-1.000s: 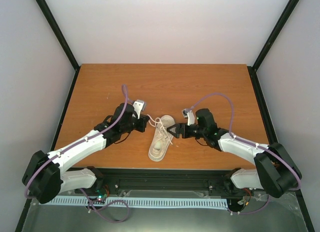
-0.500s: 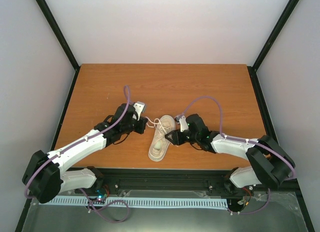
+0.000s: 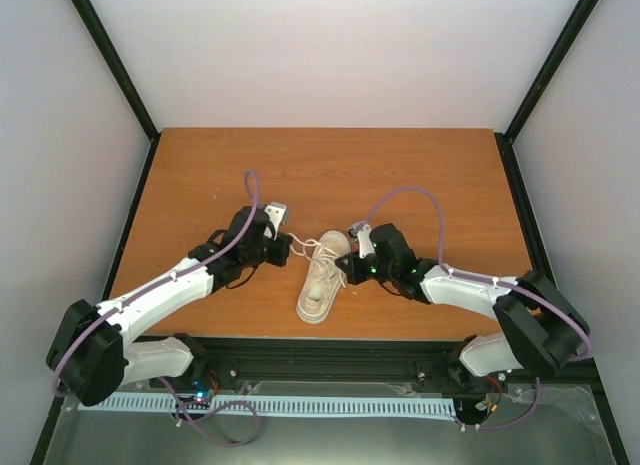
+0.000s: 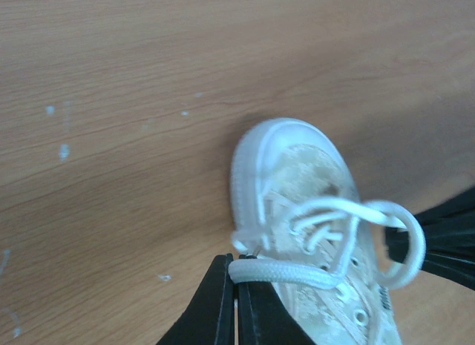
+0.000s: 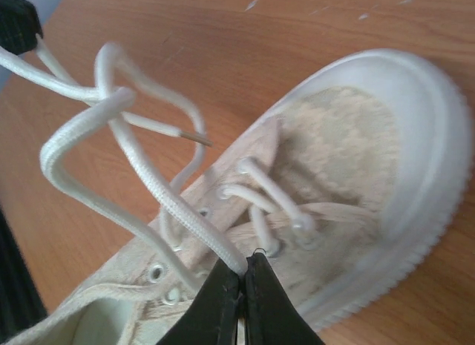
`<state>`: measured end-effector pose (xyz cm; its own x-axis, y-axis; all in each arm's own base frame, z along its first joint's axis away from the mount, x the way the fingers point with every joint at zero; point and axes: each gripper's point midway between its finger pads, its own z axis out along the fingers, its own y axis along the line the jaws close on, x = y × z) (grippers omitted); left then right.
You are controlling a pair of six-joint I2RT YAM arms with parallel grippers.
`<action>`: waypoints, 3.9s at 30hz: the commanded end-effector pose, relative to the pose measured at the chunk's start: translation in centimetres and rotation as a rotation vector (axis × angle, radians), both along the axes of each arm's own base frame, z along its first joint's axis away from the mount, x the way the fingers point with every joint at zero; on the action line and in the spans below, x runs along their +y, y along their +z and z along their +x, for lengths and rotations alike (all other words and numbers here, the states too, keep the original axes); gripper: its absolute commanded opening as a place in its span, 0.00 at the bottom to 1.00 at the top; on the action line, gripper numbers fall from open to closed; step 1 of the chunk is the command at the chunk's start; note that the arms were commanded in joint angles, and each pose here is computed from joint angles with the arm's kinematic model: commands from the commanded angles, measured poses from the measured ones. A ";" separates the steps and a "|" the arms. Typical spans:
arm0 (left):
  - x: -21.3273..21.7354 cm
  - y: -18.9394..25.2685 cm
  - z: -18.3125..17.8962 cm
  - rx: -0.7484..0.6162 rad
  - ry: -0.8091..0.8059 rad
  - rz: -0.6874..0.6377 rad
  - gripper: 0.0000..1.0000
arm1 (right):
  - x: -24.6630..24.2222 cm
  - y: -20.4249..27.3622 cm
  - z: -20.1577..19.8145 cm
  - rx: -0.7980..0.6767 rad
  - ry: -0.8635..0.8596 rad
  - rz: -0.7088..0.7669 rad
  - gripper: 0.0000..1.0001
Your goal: Tie the shoes
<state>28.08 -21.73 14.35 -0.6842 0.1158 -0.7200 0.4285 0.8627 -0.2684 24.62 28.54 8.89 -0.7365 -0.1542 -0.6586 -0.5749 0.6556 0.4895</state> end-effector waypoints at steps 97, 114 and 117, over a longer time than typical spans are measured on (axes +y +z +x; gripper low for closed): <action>-4.7 -6.5 -3.6 0.093 -0.539 -0.159 0.54 | -17.1 -2.7 3.3 0.269 -0.755 -0.057 0.03; -5.3 -5.1 -4.9 0.155 -0.540 -0.253 0.04 | -17.5 -1.7 3.8 0.235 -0.759 -0.062 0.03; -5.7 -4.3 -5.9 0.151 -0.538 -0.264 0.02 | -17.2 -1.2 4.5 0.220 -0.737 -0.069 0.03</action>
